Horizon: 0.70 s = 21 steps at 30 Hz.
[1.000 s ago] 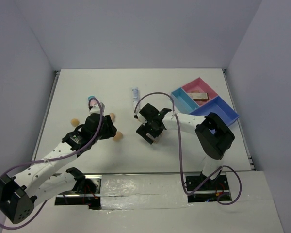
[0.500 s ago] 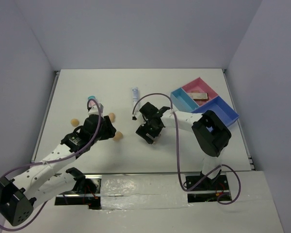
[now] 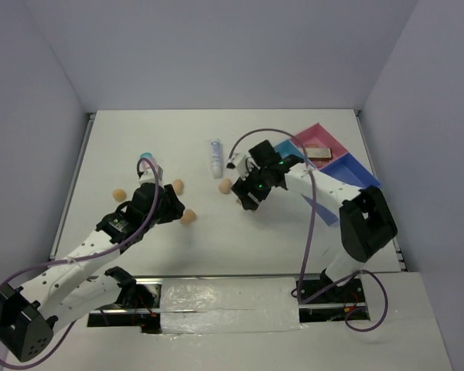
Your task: Organize the makeup
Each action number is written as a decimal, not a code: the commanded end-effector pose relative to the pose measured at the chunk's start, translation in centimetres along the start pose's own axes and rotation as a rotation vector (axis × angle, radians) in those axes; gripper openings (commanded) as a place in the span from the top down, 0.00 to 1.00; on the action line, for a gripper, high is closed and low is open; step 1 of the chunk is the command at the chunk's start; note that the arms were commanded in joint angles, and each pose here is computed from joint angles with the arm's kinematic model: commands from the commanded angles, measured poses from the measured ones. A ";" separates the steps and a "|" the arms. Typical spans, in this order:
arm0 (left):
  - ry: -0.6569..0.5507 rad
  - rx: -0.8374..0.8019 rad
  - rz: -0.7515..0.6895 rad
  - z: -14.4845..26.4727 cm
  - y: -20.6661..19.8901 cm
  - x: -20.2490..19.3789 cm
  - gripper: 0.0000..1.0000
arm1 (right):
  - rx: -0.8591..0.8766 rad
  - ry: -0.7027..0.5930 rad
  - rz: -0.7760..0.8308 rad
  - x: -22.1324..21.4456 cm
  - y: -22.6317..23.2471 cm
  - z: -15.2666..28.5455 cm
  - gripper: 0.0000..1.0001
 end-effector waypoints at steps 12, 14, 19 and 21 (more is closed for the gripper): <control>-0.015 -0.005 0.037 -0.6 0.2 0.5 0.44 | -0.395 -0.315 -0.338 2.9 -21.2 15.9 0.76; -0.015 -0.002 0.037 -0.5 0.3 0.5 0.44 | -0.406 -0.285 -0.442 1.2 -23.5 15.1 0.75; -0.016 0.018 0.040 -0.4 0.8 0.6 0.43 | -0.485 -0.216 -0.550 -3.0 -28.4 14.6 0.70; -0.018 0.024 0.044 -0.4 1.0 0.6 0.42 | -0.498 -0.188 -0.558 -4.1 -29.0 14.2 0.67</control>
Point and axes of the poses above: each gripper's point midway between its finger pads, its own z axis back along the fingers, its own y axis along the line the jaws close on, x = y × z, the point moved 1 cm from there along z, back along the fingers, and after that the axes turned 3 degrees about z, right-handed, at the moved point
